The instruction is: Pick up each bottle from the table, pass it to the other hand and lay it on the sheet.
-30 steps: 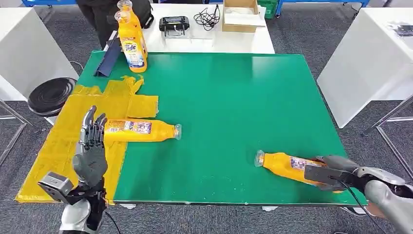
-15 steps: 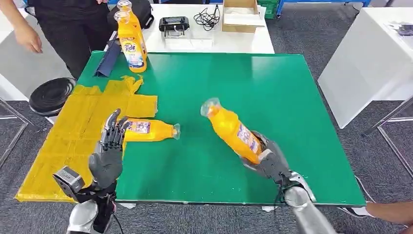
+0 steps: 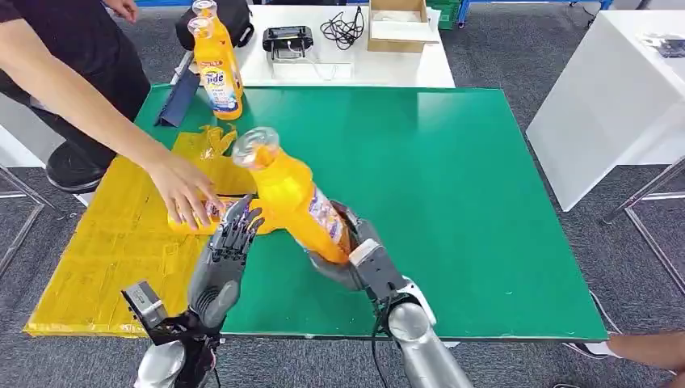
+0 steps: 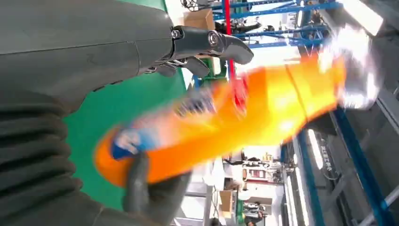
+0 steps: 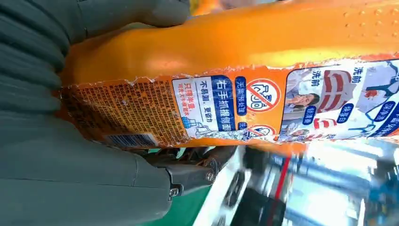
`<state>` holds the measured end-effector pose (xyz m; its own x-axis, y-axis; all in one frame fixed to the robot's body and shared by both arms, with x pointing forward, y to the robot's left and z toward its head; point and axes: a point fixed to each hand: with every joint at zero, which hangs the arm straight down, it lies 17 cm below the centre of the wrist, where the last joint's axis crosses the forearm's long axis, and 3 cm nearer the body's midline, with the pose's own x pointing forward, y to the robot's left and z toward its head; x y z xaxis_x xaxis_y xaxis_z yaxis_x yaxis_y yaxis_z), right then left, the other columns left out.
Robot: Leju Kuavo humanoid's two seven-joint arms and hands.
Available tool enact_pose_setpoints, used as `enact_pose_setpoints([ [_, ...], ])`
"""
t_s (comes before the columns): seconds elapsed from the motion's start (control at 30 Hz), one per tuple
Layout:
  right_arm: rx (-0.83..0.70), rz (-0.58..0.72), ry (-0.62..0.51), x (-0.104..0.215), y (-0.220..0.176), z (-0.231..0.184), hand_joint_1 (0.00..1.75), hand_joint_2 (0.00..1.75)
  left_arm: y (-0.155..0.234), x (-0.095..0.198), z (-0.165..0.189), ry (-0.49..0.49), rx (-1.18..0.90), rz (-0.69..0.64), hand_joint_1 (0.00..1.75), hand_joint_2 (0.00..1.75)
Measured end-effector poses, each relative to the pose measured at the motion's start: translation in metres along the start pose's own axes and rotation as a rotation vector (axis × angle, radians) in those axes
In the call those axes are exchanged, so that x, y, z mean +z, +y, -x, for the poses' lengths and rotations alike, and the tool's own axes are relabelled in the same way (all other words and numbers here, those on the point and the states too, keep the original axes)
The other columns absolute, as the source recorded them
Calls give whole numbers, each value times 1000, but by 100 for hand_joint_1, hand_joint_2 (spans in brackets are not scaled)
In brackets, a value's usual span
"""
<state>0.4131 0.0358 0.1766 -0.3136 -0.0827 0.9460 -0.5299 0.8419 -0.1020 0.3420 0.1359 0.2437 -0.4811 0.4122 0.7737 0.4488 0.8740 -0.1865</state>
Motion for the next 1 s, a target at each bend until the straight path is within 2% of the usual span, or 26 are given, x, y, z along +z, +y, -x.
enact_pose_setpoints([
  [0.13,-1,-109,31,0,53,8,175,175,-1,0,1,-2,-26,-6,0,175],
  [0.3,3,-187,46,4,87,13,175,175,0,0,1,-3,-33,-14,0,175],
  [0.53,75,-388,69,32,157,28,175,175,19,10,3,7,-70,-74,0,175],
  [0.7,110,-455,82,43,177,37,175,175,25,27,9,42,-86,-99,0,175],
  [1.0,143,-504,94,48,185,45,175,175,28,36,12,62,-91,-108,0,175],
])
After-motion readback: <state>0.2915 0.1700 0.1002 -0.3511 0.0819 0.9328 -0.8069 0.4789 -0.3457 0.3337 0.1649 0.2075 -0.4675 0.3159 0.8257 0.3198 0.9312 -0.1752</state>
